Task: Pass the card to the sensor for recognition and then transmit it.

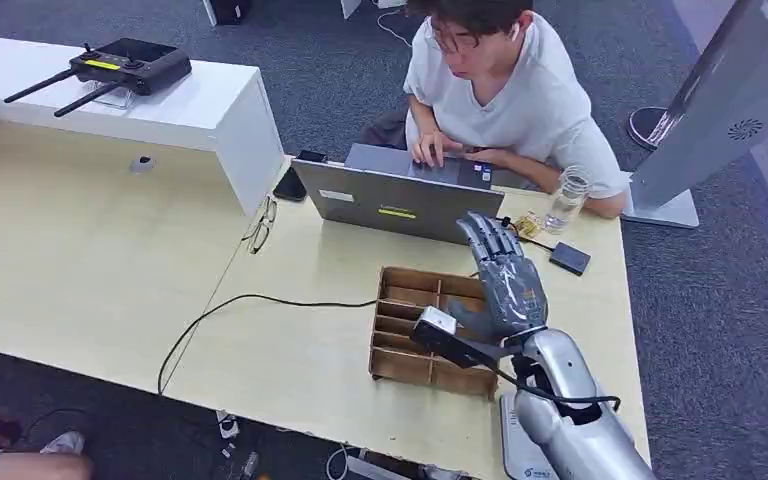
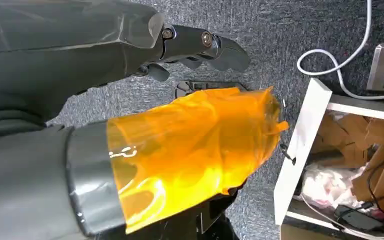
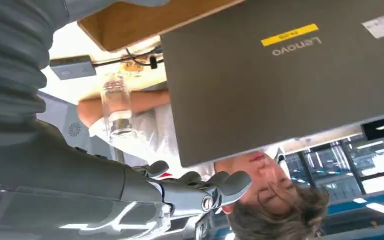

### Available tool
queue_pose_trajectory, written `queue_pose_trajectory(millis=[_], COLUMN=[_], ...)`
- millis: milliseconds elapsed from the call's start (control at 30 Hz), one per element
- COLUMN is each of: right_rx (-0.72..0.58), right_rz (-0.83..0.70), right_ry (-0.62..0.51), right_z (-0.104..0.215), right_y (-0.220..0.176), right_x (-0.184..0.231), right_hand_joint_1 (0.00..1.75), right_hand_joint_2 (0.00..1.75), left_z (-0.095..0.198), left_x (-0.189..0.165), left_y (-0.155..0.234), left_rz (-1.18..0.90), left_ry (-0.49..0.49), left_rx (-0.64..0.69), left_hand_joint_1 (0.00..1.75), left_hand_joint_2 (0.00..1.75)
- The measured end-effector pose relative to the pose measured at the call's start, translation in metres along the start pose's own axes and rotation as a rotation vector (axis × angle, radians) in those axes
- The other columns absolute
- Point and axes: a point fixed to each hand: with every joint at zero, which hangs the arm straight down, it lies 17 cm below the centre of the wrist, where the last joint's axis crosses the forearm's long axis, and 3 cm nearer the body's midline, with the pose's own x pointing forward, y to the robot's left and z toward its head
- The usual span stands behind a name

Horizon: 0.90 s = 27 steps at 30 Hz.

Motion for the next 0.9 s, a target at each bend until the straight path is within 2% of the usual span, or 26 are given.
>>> queue_pose_trajectory(millis=[300,767,900], right_rx=[-0.024,0.011,0.026], right_rz=[0.000,0.005,0.042], right_ry=[-0.021,0.001,0.102], right_z=[0.003,0.025,0.059], right_y=[-0.010,0.010,0.039], right_x=[0.003,-0.007,0.000], right_hand_joint_1=[0.00,0.00,0.00], right_hand_joint_2=[1.75,1.75,1.75], left_z=[0.001,0.002,0.003], left_x=[-0.004,-0.007,-0.012], left_y=[0.001,0.000,0.002], left_rz=[0.001,-0.006,-0.007], left_ry=[0.004,0.006,0.020], left_rx=[0.001,0.000,0.001], left_hand_joint_1=[0.00,0.00,0.00], left_hand_joint_2=[0.00,0.00,0.00])
